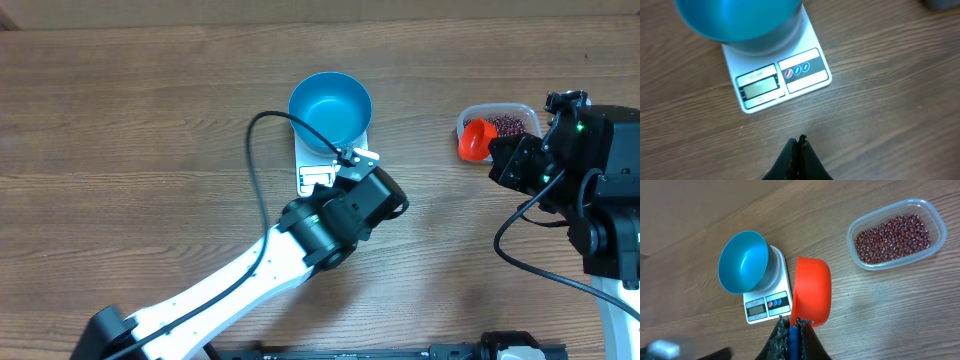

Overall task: Scoop item into bowl and weigh 150g on scale
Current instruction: 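Move the left gripper over the scale's front buttons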

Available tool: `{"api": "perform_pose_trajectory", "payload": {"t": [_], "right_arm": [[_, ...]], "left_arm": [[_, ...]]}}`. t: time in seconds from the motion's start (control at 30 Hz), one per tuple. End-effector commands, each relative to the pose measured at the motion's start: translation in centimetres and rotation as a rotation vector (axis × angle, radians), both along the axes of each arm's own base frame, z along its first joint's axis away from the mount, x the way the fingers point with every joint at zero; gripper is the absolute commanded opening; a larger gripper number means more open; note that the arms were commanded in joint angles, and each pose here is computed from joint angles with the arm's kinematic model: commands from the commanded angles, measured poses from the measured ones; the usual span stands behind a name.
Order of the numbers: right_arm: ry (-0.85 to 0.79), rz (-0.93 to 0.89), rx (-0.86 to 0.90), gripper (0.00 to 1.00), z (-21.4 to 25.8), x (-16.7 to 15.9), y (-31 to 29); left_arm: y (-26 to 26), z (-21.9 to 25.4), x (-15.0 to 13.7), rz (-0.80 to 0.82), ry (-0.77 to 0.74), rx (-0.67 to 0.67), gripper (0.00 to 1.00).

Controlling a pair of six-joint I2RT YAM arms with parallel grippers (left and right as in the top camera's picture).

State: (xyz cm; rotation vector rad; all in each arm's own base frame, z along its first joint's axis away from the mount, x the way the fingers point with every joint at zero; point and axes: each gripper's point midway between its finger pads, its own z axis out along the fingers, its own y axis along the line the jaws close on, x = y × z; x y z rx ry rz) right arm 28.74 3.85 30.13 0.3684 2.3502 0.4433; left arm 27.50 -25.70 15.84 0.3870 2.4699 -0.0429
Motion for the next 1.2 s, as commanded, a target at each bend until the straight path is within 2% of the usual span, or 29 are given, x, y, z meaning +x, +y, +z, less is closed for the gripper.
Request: {"api": "perform_pose_trajectory", "payload": {"t": [0.0,0.23,0.43,0.77,0.87,1.17], "right_arm": [[-0.041,-0.003,-0.015,0.04,1.3,0.2,-0.3],[-0.041,-0.004,-0.015,0.04,1.3,0.2,-0.3],[-0.041,-0.003,-0.015,0.04,1.3,0.2,-0.3],[-0.039,-0.003,-0.015,0.04,1.3,0.1,-0.3],[-0.04,-0.003,-0.014,0.04,1.3,0.1,-0.3],[-0.04,-0.003,-0.014,0.04,1.3,0.1,-0.3]], "left_arm": [[-0.2,-2.3,0.7,0.005,0.002,0.062,0.04],[-0.5,-5.7,1.8,0.067,0.014,0.104,0.04],[-0.2,-6.7,2.9,0.045,0.0,0.159,0.04],[1.0,-8.2,5.4,0.021,0.043,0.074,0.04],[0.2,-8.6,5.3,-0.048,0.044,0.07,0.04],[0.0,-9.7,4.9,-0.057,0.003,0.081,0.04]]}}
